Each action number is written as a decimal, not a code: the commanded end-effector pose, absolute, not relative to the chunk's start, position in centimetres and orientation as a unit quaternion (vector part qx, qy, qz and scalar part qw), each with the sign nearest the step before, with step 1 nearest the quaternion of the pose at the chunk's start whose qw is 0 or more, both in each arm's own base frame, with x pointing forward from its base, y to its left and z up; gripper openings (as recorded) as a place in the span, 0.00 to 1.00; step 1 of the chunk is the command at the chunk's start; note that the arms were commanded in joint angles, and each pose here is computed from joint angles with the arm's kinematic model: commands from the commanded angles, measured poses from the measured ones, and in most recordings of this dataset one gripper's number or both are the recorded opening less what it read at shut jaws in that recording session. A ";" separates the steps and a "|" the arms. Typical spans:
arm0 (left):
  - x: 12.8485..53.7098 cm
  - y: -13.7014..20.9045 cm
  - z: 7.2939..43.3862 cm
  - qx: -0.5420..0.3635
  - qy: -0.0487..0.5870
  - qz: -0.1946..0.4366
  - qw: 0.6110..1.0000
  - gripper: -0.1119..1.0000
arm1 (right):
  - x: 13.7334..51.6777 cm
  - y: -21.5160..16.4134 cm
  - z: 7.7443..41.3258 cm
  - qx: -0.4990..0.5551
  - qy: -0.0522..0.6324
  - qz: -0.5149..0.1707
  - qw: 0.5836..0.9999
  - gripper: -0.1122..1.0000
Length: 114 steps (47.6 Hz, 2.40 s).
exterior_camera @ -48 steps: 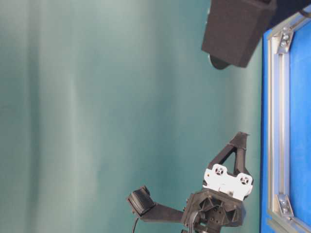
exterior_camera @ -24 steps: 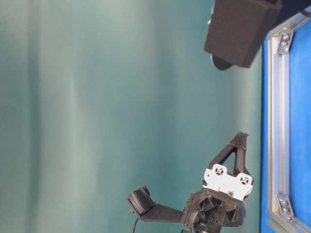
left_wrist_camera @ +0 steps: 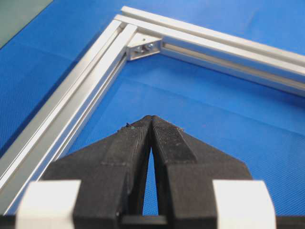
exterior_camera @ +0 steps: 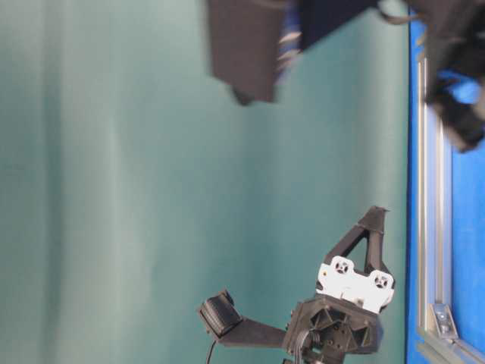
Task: Insert the wire through the string loop located on the left side.
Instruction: 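Close the right gripper on the cable just behind the USB plug, then carry the plug with the right gripper left toward the white zip-tie loop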
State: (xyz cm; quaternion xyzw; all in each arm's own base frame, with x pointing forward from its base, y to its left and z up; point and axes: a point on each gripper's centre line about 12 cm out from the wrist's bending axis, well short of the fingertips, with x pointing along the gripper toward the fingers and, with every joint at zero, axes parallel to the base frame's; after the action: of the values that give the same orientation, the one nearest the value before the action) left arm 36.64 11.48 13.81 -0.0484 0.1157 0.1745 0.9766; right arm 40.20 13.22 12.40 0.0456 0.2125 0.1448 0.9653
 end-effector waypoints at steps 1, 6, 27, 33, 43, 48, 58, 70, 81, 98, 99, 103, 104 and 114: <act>36.9 11.5 15.4 -0.045 0.092 0.173 0.980 0.10 | 40.3 13.5 15.2 0.049 0.187 0.150 0.970 0.10; 36.9 11.6 15.4 -0.045 0.092 0.174 0.979 0.10 | 40.2 13.5 15.5 0.049 0.188 0.150 0.969 0.10; 37.0 11.6 15.4 -0.045 0.090 0.173 0.980 0.10 | 40.2 13.5 15.4 0.047 0.189 0.151 0.969 0.10; 36.9 11.6 15.4 -0.046 0.091 0.174 0.979 0.10 | 40.1 13.5 15.4 0.047 0.190 0.151 0.969 0.10; 36.9 11.6 15.4 -0.046 0.091 0.174 0.979 0.10 | 40.2 13.5 15.4 0.047 0.189 0.150 0.969 0.10; 37.0 11.6 15.4 -0.046 0.090 0.173 0.980 0.10 | 40.2 13.5 15.4 0.047 0.189 0.150 0.969 0.10; 36.9 11.6 15.4 -0.046 0.091 0.174 0.979 0.10 | 40.2 13.5 15.4 0.047 0.189 0.150 0.969 0.10; 36.9 11.5 15.4 -0.046 0.091 0.173 0.980 0.10 | 40.2 13.5 15.4 0.047 0.190 0.150 0.969 0.10; 36.9 11.6 15.4 -0.046 0.091 0.174 0.979 0.10 | 40.2 13.5 15.4 0.047 0.191 0.150 0.969 0.10; 36.9 11.5 15.4 -0.047 0.091 0.173 0.980 0.10 | 40.2 12.8 15.3 0.046 0.192 0.143 0.970 0.10; 36.9 11.5 15.4 -0.047 0.091 0.173 0.980 0.10 | 40.1 12.6 15.3 0.047 0.192 0.141 0.970 0.10; 36.9 11.5 15.4 -0.047 0.091 0.173 0.980 0.10 | 40.1 11.8 15.1 0.048 0.195 0.131 0.971 0.10; 36.9 11.5 15.4 -0.047 0.091 0.173 0.980 0.10 | 40.1 11.5 15.2 0.049 0.193 0.129 0.971 0.10; 36.9 11.6 15.4 -0.047 0.090 0.174 0.979 0.10 | 39.8 8.4 15.1 0.055 0.196 0.093 0.975 0.10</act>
State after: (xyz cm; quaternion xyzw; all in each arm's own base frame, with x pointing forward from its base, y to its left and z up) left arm 36.68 11.49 13.92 -0.0505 0.1138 0.1747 0.9767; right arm 39.62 9.29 13.39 0.0489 0.2194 0.1022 0.9690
